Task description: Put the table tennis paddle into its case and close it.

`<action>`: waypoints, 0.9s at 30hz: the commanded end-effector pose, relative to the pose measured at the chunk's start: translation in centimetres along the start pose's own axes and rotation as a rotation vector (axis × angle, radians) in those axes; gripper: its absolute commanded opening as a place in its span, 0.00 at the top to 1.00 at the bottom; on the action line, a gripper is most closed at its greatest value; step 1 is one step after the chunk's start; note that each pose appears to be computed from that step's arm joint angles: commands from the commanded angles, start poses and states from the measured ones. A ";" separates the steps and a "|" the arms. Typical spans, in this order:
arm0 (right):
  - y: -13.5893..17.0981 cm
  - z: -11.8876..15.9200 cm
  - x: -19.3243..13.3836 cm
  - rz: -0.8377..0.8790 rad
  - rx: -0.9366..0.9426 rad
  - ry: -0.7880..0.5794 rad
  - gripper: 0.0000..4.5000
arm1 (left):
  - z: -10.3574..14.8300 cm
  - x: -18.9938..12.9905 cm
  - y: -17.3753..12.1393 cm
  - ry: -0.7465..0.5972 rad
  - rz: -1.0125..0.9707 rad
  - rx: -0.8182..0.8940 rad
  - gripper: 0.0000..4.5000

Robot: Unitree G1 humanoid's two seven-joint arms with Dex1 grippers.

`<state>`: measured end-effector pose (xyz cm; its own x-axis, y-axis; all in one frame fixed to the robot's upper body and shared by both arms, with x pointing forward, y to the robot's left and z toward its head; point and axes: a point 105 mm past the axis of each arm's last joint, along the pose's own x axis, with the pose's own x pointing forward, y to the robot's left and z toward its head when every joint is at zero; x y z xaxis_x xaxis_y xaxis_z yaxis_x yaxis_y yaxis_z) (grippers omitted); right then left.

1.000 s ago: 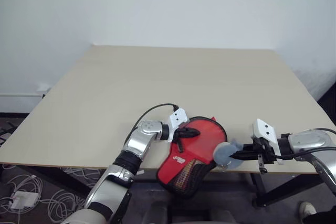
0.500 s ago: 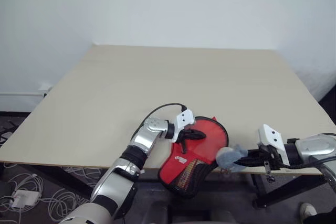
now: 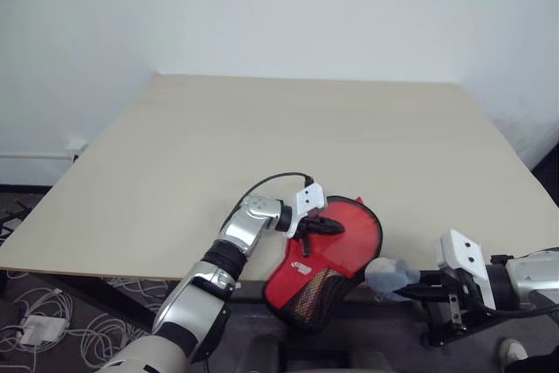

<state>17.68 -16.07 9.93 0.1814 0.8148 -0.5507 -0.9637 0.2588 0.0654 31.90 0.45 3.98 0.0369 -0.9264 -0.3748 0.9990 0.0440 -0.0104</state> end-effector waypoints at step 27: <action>-5.0 4.5 -2.7 -0.006 -0.151 0.036 0.21 | -0.7 1.3 0.9 0.046 0.036 0.001 1.00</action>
<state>22.95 -17.52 16.22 0.1945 0.8028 -0.5636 -0.9805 0.1759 -0.0878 33.02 -0.80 3.95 0.0719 -0.9247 -0.3740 0.9974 0.0692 0.0207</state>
